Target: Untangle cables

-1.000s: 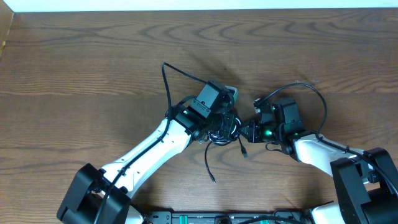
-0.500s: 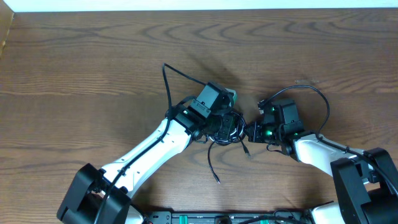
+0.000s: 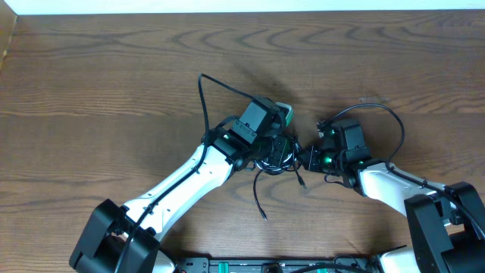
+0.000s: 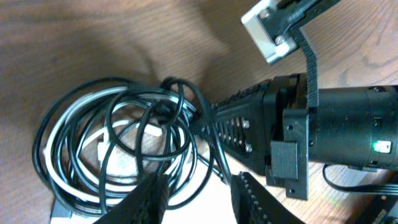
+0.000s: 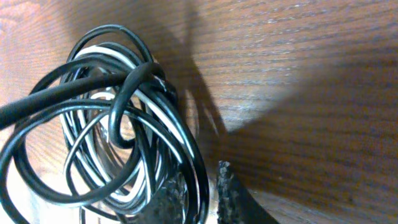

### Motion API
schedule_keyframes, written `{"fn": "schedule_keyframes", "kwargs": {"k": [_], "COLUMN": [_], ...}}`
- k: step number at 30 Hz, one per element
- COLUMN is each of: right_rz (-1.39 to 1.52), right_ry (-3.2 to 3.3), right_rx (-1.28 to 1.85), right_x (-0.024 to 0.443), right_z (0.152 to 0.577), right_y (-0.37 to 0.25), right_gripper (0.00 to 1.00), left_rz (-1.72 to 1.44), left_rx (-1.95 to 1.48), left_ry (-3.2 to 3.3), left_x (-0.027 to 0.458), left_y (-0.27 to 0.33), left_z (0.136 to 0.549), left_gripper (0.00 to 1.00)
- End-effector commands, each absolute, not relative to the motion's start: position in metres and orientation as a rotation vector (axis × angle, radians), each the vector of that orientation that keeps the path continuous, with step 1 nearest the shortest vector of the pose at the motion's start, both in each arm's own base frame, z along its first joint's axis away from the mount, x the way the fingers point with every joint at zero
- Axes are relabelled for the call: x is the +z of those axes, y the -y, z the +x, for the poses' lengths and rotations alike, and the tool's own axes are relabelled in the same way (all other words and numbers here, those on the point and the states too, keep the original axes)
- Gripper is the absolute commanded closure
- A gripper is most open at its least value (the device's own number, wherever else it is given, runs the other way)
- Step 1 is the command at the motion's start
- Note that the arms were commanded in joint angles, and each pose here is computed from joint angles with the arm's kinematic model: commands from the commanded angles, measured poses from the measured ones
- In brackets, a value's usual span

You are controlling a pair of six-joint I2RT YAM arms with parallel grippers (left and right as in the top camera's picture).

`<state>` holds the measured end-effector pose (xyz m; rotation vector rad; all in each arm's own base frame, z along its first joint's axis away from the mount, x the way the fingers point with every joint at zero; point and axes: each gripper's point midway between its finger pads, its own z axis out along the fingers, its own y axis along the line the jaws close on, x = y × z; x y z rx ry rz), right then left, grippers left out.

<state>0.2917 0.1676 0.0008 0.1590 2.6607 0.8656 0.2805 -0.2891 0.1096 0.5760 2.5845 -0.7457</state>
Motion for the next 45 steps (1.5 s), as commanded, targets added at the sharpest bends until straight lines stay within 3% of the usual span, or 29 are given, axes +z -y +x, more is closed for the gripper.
{"fn": "schedule_keyframes", "kwargs": {"k": [1,4,13,17,19,22,28,29,30,35,40,45], "right_rz": [-0.055,-0.109,0.008,0.136,0.227,0.281,0.271,0.273,0.274,0.268,0.269,0.269], "right_ry": [-2.626,-2.562,-2.574,-2.629,-2.669,-2.689,-2.690,-2.690,-2.690,-2.691,-2.691,-2.691], "right_rx": [0.991,1.061,0.993,0.875,0.786,0.755,0.756,0.750,0.748,0.749,0.749,0.749], "right_x": [0.008,0.024,0.029,0.016,0.007,0.003,0.003,0.003,0.002,0.003,0.002,0.002], "right_z": [0.281,0.285,0.291,0.292,0.290,0.287,0.287,0.287,0.287,0.287,0.287,0.287], "right_y": [-0.185,-0.189,-0.167,-0.149,-0.137,-0.132,-0.134,-0.134,-0.133,-0.134,-0.134,-0.134], "right_gripper": [0.76,0.64,0.59,0.57,0.51,0.46,0.48,0.48,0.48,0.48,0.48,0.48], "left_rz": [0.599,0.604,0.600,0.599,0.601,0.605,0.605,0.604,0.605,0.604,0.595,0.548], "left_rx": [-0.766,-0.766,-0.751,-0.747,-0.742,-0.734,-0.730,-0.729,-0.729,-0.742,-0.658,-0.536], "left_ry": [-2.560,-2.559,-2.565,-2.575,-2.585,-2.602,-2.611,-2.614,-2.614,-2.581,-2.553,-2.540], "left_x": [0.114,0.113,0.096,0.073,0.062,0.049,0.046,0.045,0.046,0.059,0.060,0.058], "left_y": [0.294,0.295,0.301,0.308,0.310,0.311,0.311,0.311,0.310,0.312,0.305,0.293], "left_z": [0.280,0.279,0.289,0.298,0.301,0.302,0.302,0.301,0.301,0.303,0.313,0.325], "left_gripper": [0.61,0.61,0.60,0.51,0.46,0.46,0.73,0.85,0.86,0.83,0.67,0.65]}}
